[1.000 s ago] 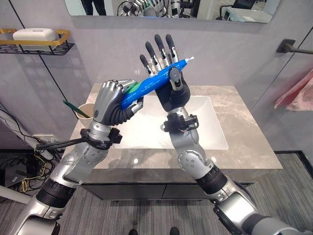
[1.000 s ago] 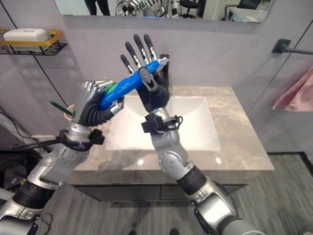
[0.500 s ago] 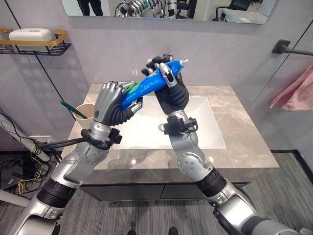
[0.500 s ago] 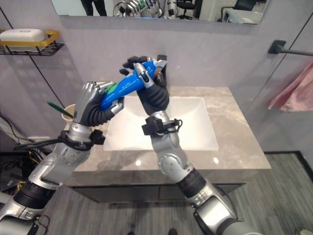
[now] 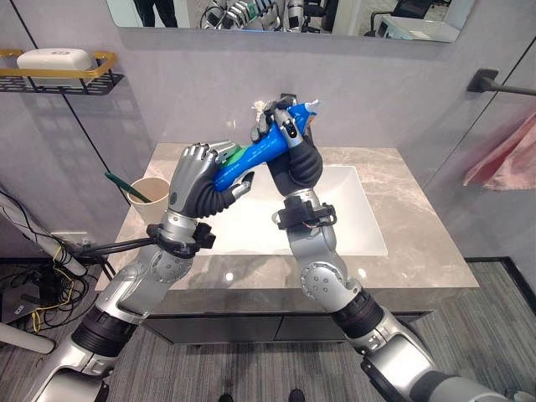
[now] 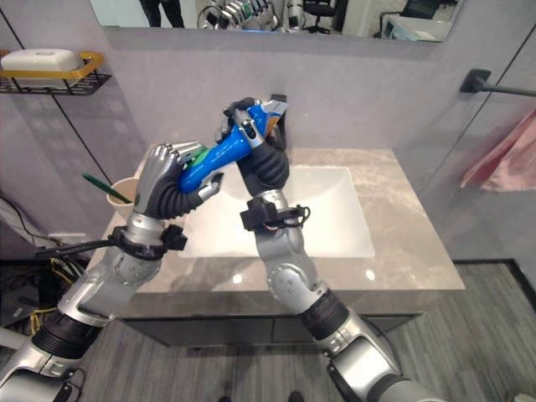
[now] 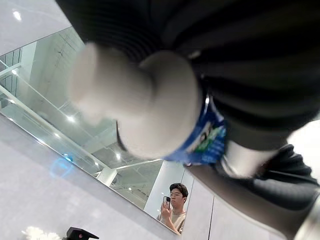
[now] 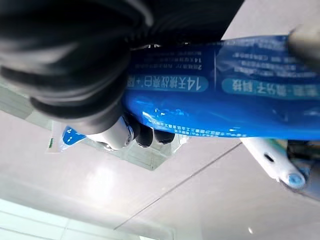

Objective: Put brush and paste in cup on sink, flatten towel.

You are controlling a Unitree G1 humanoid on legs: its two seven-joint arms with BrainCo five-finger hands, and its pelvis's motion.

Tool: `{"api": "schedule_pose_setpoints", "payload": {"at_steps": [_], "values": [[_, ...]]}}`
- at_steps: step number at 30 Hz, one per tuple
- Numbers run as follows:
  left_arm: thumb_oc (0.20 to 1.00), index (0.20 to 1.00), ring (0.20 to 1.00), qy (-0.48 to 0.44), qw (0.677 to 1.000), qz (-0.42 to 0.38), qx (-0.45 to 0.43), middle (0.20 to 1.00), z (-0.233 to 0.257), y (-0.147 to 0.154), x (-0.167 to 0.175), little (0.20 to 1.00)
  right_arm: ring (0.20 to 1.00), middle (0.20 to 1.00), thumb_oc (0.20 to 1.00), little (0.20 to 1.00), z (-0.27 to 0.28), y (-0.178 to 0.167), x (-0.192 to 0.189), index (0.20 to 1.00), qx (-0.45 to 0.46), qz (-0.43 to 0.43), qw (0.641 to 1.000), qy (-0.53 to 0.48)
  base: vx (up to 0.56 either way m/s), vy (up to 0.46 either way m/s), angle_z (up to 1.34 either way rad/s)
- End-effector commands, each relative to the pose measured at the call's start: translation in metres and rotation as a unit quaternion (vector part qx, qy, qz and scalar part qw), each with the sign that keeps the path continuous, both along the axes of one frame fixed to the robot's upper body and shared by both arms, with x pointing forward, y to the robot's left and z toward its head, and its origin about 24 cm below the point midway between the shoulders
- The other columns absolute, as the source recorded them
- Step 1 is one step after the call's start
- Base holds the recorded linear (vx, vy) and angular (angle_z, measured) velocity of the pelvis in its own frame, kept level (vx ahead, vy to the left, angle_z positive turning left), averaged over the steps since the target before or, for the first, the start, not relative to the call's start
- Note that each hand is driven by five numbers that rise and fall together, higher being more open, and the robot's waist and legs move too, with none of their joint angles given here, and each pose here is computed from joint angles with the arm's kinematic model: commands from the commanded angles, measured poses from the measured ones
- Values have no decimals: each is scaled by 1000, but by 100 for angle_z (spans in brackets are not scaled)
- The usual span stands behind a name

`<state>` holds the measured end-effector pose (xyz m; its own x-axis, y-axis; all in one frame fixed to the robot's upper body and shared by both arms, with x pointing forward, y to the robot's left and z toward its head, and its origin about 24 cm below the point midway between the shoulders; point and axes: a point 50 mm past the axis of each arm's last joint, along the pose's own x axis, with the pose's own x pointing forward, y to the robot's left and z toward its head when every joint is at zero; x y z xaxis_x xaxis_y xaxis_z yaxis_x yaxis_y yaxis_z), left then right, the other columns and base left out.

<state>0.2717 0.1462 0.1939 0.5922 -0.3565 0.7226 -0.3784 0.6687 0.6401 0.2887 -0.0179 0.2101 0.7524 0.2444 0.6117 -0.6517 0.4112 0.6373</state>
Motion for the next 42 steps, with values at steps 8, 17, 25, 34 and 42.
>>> {"api": "schedule_pose_setpoints", "payload": {"at_steps": [8, 17, 25, 34, 42], "values": [[1000, 1000, 1000, -28, 996, -4, -80, 1000, 9, 18, -23, 1000, 200, 200, 200, 200, 37, -23, 0, 200, 71, -77, 993, -55, -8, -1, 2], [1000, 1000, 1000, -16, 991, 5, -136, 1000, 0, 44, -55, 1000, 200, 200, 200, 200, 52, -40, 7, 200, 54, -138, 986, -78, -19, -3, 14], [1000, 1000, 1000, 31, 975, 4, -218, 1000, -13, 69, -73, 1000, 200, 200, 200, 200, 69, -60, 12, 200, 27, -201, 973, -113, -19, -8, 29], [1000, 1000, 1000, 235, 930, -22, -283, 1000, -65, 80, -78, 1000, 200, 200, 200, 200, 81, -89, 16, 200, -13, -287, 947, -142, 9, -10, 45], [1000, 1000, 1000, 388, 900, 10, -200, 1000, -115, 89, -85, 1000, 200, 200, 200, 200, 89, -95, 20, 200, -31, -315, 936, -152, 0, 13, 19]]}}
